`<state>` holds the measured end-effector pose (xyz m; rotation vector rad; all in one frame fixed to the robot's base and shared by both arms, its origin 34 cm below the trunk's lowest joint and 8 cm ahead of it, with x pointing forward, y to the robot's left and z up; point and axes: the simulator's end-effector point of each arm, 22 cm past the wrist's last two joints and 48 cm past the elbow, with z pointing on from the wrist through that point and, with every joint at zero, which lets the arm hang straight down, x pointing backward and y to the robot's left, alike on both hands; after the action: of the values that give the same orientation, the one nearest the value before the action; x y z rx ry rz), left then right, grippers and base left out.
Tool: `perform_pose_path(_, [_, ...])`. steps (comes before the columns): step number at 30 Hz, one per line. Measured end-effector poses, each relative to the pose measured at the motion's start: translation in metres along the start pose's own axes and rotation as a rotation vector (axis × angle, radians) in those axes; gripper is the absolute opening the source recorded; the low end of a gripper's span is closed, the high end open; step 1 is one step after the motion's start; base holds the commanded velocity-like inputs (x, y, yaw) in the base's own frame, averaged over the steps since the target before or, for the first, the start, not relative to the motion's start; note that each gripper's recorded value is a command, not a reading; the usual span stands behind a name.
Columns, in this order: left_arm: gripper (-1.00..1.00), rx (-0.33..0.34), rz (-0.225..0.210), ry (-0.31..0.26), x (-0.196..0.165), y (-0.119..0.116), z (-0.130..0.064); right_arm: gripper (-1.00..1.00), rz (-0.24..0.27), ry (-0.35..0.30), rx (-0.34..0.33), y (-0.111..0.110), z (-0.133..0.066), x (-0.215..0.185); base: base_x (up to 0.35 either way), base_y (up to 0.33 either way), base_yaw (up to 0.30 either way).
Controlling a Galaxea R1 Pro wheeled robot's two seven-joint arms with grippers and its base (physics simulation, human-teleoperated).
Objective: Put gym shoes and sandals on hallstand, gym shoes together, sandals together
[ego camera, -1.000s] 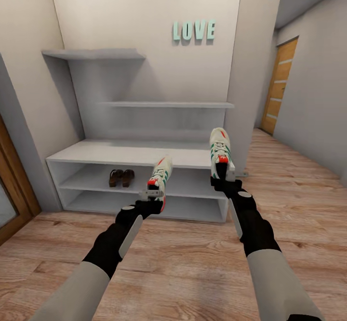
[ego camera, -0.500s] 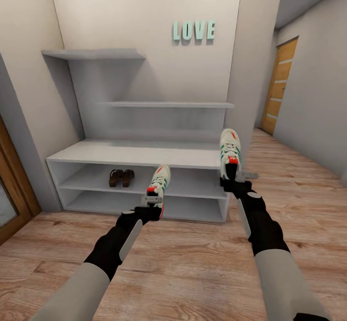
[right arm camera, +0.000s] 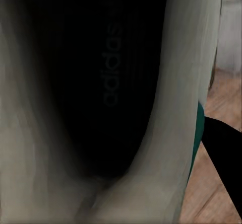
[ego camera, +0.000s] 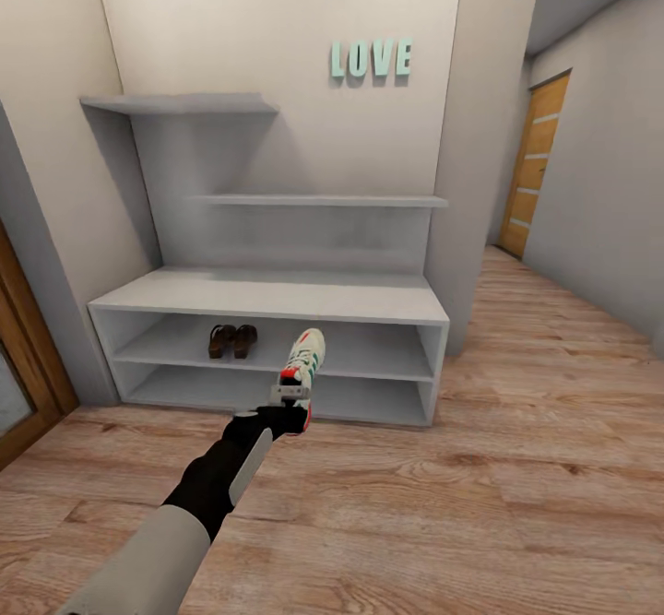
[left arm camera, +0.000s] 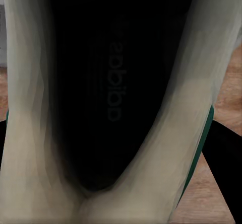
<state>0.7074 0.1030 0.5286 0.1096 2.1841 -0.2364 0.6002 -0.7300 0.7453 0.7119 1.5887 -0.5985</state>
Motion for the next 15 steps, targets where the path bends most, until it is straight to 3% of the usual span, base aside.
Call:
perform_pose_path(2, [-1.0, -0.001, -0.002, -0.006, 0.0, 0.001, 0.001, -1.0, -0.006, 0.009, 0.034, -0.025, 0.006, -0.001, 0.0, 0.0, 0.0])
perform_pose_path(4, [-1.0, -0.002, -0.004, -0.016, -0.001, 0.001, 0.001, -1.0, 0.002, 0.031, 0.121, -0.087, 0.014, -0.003, 0.0, 0.0, 0.0])
perform_pose_path(8, [-1.0, -0.003, -0.005, -0.018, -0.001, 0.002, 0.002, -1.0, 0.038, 0.07, 0.247, -0.184, 0.018, -0.005, 0.0, 0.0, 0.0])
perform_pose_path(15, [-1.0, -0.004, -0.005, -0.018, -0.001, 0.002, 0.002, -1.0, 0.025, 0.148, 0.345, -0.267, 0.015, 0.001, 0.0, 0.0, 0.0])
